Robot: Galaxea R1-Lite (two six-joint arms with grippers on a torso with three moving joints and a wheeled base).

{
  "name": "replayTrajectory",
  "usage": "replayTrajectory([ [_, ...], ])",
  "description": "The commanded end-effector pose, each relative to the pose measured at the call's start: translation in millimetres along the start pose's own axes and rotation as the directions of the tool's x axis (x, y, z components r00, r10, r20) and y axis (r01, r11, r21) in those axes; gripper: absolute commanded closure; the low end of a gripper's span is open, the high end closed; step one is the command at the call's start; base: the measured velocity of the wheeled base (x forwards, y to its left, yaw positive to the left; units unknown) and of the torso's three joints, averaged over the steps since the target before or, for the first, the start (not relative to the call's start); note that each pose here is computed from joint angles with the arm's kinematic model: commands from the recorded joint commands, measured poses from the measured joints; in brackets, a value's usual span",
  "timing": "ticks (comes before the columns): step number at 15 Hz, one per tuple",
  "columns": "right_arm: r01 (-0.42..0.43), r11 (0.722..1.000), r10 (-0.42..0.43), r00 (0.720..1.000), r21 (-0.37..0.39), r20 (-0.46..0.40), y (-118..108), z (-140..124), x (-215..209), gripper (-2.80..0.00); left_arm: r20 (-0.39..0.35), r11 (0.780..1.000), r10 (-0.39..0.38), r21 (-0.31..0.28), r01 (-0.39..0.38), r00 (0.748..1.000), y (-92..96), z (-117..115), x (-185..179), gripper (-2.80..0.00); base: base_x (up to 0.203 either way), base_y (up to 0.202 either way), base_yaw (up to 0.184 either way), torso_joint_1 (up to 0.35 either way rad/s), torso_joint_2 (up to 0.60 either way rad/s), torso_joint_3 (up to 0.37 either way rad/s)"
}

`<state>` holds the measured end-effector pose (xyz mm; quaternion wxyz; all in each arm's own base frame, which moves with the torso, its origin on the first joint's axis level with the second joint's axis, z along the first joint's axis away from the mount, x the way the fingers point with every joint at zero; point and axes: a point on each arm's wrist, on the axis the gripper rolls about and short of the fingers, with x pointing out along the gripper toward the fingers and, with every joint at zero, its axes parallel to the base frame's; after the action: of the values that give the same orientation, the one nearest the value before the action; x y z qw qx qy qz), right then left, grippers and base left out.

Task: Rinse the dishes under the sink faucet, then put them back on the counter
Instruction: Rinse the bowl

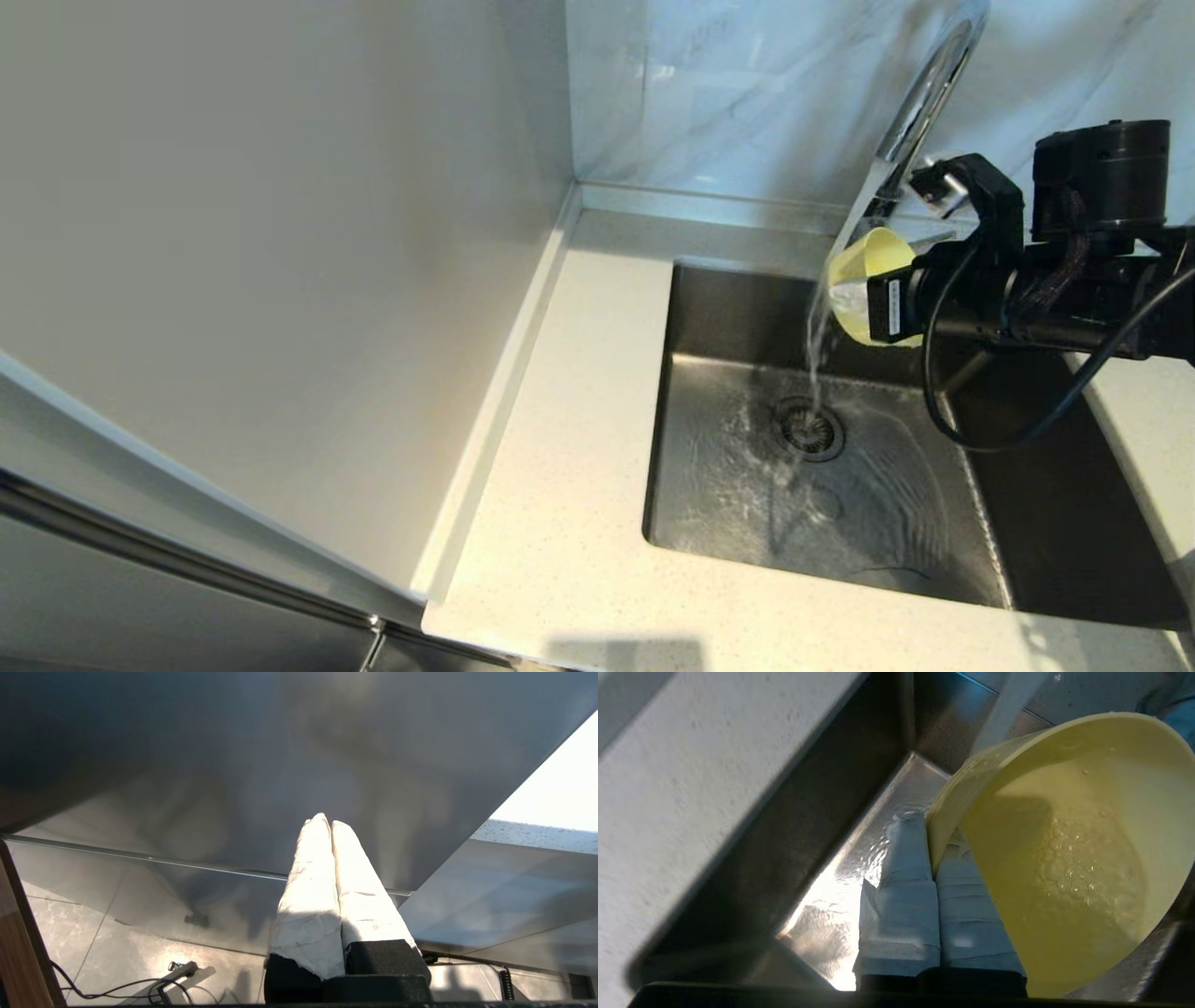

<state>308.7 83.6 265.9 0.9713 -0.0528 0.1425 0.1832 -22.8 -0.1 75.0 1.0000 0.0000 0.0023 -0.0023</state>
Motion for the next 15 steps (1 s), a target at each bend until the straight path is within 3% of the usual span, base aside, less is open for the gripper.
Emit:
replayTrajectory([
  [1,0.002,0.996,-0.003,1.0,0.085,0.011,-1.0,2.3,-4.1,0.0,0.0,1.0,0.0,0.0,0.0,1.0,0.0,0.0,0.0,0.0,0.0,0.0,0.0,0.0,0.0,0.0],
  [5,0.041,0.975,-0.048,0.999,0.22,0.025,-16.9,4.4,-12.0,0.0,0.0,1.0,0.002,0.0,-0.002,1.0,0.0,0.0,0.0,0.0,0.0,0.0,0.0,0.0,0.0,0.0],
  [9,0.087,0.891,-0.131,0.989,0.446,0.07,-47.2,21.8,-27.8,0.0,0.0,1.0,0.001,0.0,-0.001,1.0,0.0,0.0,0.0,0.0,0.0,0.0,0.0,0.0,0.0,0.0],
  [11,0.053,0.846,-0.117,0.989,0.53,0.088,-65.3,24.2,-35.8,0.0,0.0,1.0,0.001,0.0,-0.001,1.0,0.0,0.0,0.0,0.0,0.0,0.0,0.0,0.0,0.0,0.0],
  [12,0.02,0.803,-0.104,0.989,0.596,0.106,-72.8,26.6,-40.6,0.0,0.0,1.0,0.002,0.0,-0.002,1.0,0.0,0.0,0.0,0.0,0.0,0.0,0.0,0.0,0.0,0.0],
  [13,-0.018,0.738,-0.091,0.988,0.675,0.127,-79.5,30.3,-45.2,0.0,0.0,1.0,0.0,0.0,0.0,1.0,0.0,0.0,0.0,0.0,0.0,0.0,0.0,0.0,0.0,0.0],
  [14,-0.063,0.654,-0.081,0.985,0.753,0.152,-85.7,35.1,-50.0,0.0,0.0,1.0,0.002,0.0,-0.002,1.0,0.0,0.0,0.0,0.0,0.0,0.0,0.0,0.0,0.0,0.0],
  [15,-0.119,0.552,-0.072,0.979,0.826,0.189,-93.1,40.6,-55.8,0.0,0.0,1.0,0.002,0.0,-0.002,1.0,0.0,0.0,0.0,0.0,0.0,0.0,0.0,0.0,0.0,0.0],
])
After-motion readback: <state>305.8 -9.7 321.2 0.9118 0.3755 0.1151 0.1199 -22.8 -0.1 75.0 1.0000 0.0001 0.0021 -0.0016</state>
